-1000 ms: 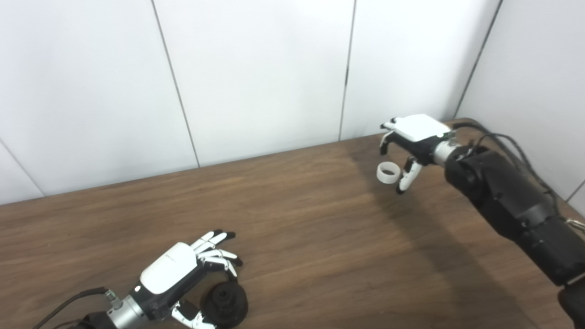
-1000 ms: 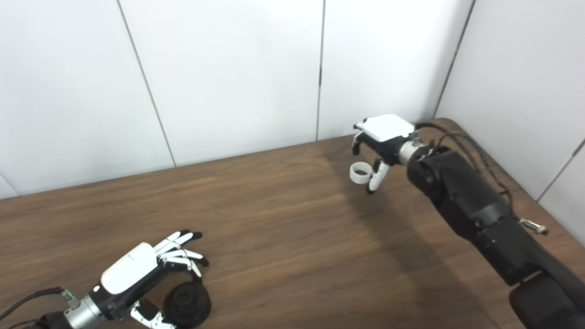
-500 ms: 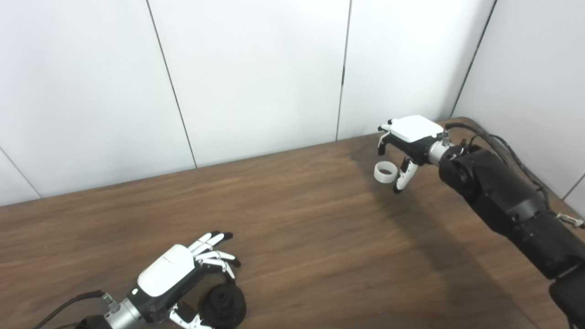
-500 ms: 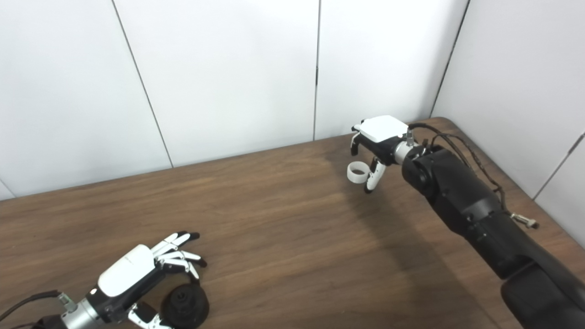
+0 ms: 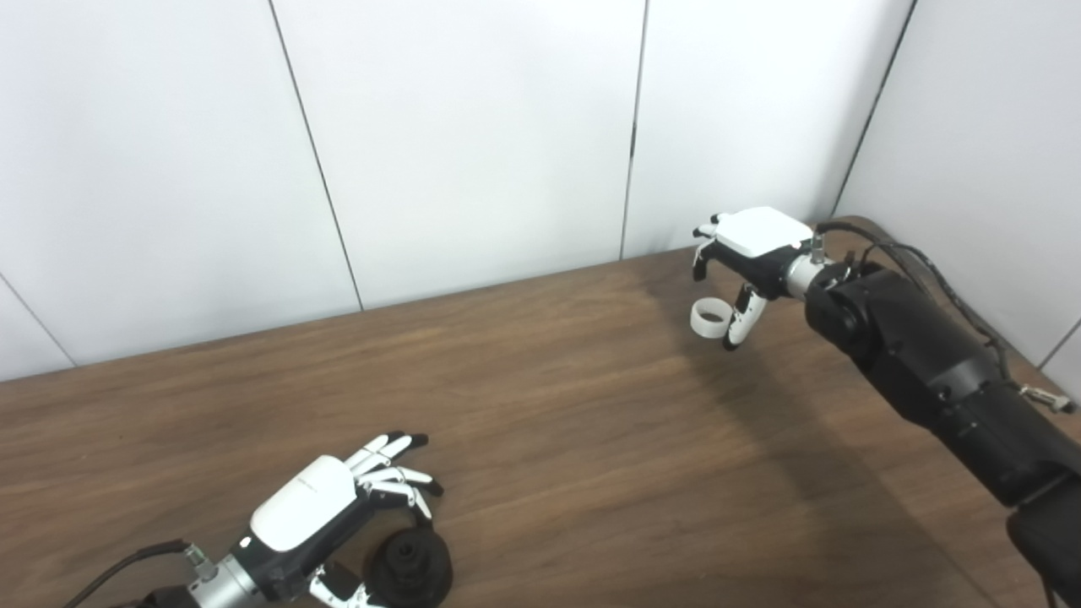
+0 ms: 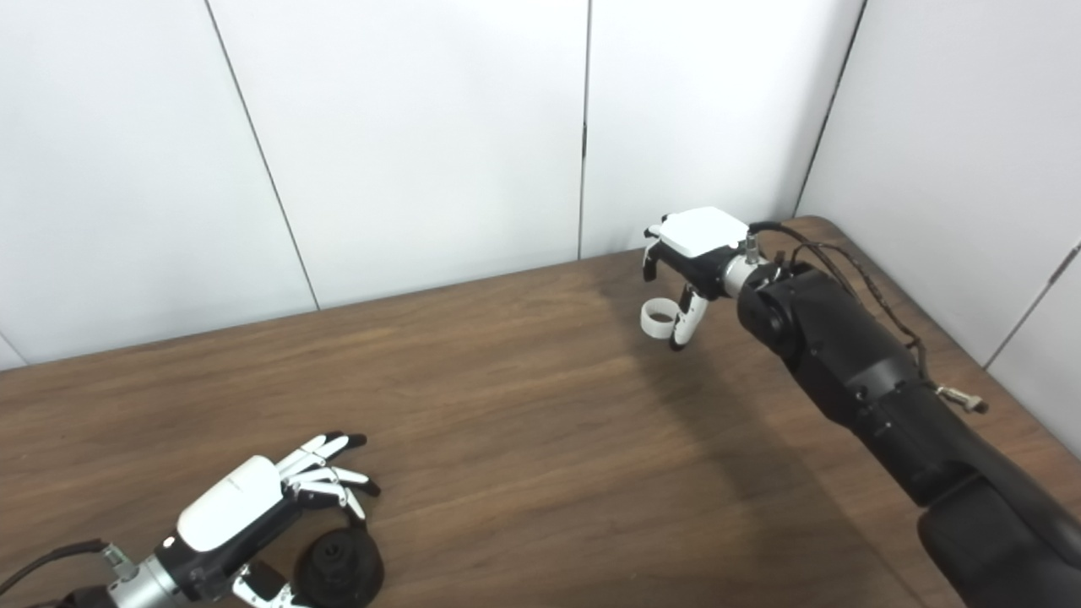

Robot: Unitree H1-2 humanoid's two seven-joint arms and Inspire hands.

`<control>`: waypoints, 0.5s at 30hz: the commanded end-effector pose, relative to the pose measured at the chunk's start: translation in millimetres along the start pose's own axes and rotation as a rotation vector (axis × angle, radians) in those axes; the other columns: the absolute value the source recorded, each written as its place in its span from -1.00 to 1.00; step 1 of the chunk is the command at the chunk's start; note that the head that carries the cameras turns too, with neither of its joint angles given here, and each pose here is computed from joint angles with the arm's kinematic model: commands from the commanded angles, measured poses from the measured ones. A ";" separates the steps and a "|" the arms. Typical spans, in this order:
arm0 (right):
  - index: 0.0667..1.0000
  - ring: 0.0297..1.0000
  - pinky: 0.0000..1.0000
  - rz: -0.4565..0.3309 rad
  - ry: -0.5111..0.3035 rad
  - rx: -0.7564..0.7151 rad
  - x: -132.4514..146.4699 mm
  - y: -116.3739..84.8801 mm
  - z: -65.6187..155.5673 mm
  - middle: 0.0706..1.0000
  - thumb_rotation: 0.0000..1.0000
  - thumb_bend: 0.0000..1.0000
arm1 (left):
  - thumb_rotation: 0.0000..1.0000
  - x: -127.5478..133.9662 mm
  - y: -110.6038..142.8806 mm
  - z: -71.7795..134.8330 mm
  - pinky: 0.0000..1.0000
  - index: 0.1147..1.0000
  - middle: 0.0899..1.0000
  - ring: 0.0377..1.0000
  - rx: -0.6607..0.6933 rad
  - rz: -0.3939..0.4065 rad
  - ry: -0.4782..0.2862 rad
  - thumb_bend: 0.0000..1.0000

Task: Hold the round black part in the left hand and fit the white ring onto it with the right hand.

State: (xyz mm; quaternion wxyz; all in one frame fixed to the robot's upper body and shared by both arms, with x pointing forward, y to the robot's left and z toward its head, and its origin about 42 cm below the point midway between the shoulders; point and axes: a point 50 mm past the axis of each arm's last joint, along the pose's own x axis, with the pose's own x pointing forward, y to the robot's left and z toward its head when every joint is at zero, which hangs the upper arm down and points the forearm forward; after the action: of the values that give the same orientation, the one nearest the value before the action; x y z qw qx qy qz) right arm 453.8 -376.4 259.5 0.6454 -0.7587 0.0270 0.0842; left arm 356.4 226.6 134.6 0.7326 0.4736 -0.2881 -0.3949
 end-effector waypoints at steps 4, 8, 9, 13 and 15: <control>0.35 1.00 1.00 -0.091 -0.001 -0.024 5.7 -31.2 -8.3 0.90 -0.50 0.89 | -0.88 -10.9 -1.1 0.1 1.00 -0.17 0.49 0.96 0.023 -0.054 0.005 0.05; 0.35 1.00 1.00 -0.079 0.001 -0.024 6.4 -27.5 -5.8 0.90 -0.49 0.91 | -0.88 -12.0 1.1 2.1 1.00 -0.17 0.49 0.97 0.018 -0.056 0.002 0.05; 0.36 1.00 1.00 -0.077 0.002 -0.026 6.5 -26.8 -5.0 0.91 -0.49 0.92 | -0.88 -12.2 1.7 2.2 1.00 -0.17 0.49 0.98 0.018 -0.056 0.002 0.05; 0.35 1.00 1.00 -0.068 -0.004 -0.023 5.9 -21.0 -4.8 0.90 -0.51 0.92 | -0.88 -12.5 2.7 2.2 1.00 -0.17 0.49 0.98 0.023 -0.053 0.004 0.05; 0.35 1.00 1.00 -0.063 -0.003 -0.018 5.8 -18.7 -4.9 0.90 -0.51 0.91 | -0.88 -13.0 2.6 2.2 1.00 -0.17 0.49 0.98 0.024 -0.053 0.004 0.05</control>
State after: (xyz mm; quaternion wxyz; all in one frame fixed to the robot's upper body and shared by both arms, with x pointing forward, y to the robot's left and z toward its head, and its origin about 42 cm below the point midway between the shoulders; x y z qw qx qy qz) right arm 455.9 -372.3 251.5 0.6438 -0.7589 0.0264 0.0948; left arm 350.8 228.1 136.4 0.7327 0.4721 -0.2840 -0.3996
